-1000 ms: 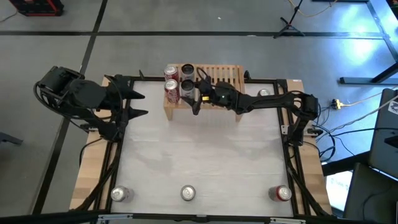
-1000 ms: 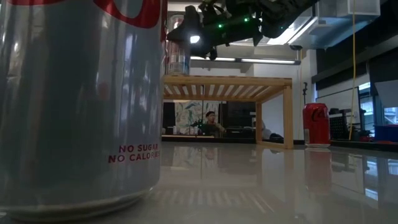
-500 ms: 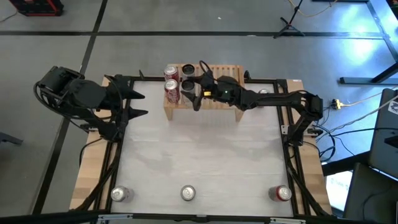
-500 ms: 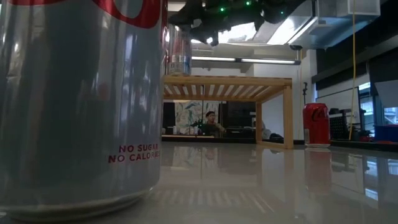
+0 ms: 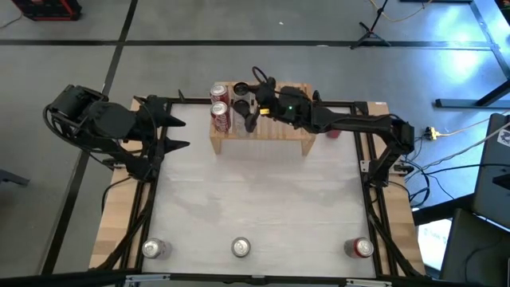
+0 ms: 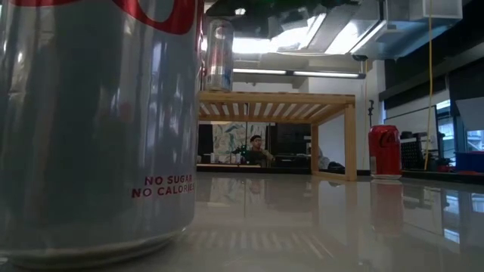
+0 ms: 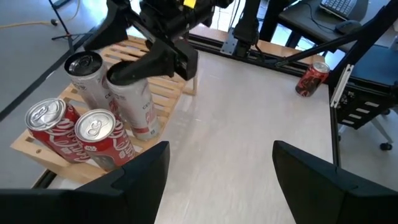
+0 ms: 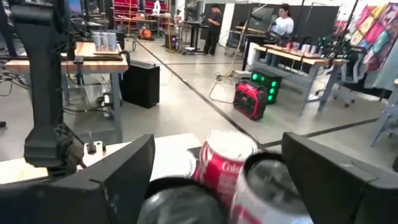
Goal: Place canned beverage on shelf
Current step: Put the black soda can on the shelf aligned with the black soda can, then put the left white soda can on the shelf
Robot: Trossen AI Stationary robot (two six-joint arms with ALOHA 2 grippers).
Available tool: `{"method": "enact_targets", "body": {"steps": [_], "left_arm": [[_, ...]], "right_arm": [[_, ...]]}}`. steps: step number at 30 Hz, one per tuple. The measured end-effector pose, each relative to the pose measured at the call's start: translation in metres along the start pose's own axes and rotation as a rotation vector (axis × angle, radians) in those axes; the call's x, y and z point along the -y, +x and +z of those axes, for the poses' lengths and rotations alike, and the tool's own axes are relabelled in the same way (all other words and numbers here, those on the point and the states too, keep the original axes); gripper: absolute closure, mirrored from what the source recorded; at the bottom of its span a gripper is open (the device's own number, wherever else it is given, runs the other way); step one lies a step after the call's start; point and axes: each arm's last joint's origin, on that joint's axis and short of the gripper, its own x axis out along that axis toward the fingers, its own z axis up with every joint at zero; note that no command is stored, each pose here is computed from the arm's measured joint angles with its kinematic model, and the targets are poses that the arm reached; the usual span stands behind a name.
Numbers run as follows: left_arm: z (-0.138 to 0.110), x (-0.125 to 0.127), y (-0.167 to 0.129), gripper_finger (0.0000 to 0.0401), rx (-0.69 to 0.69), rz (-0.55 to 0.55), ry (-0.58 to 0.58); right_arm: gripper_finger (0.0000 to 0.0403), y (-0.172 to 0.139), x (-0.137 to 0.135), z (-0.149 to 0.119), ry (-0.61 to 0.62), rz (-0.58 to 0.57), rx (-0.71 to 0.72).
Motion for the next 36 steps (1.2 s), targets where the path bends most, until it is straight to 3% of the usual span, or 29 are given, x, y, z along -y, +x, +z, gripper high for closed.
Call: {"method": "enact_targets", "body": {"steps": [14, 21, 28, 36], "left_arm": [[0.0, 0.0, 0.0, 0.0128, 0.007, 0.01, 0.026], [0.001, 0.001, 0.004, 0.0128, 0.028, 0.077, 0.063], [-0.015, 0.012, 0.028, 0.0128, -0.061, 0.104, 0.022], [-0.054, 0.043, 0.076, 0.0128, -0.207, 0.091, -0.092]], "right_arm": [[0.0063, -0.007, 0.005, 0.048, -0.093, -0.01, 0.009], [0.0063, -0.021, 0.01, 0.081, -0.153, 0.018, -0.09], [0.0063, -0.062, 0.017, 0.104, -0.157, 0.113, -0.188], [0.0063, -0.116, 0.021, 0.097, -0.099, 0.252, -0.355]]}}
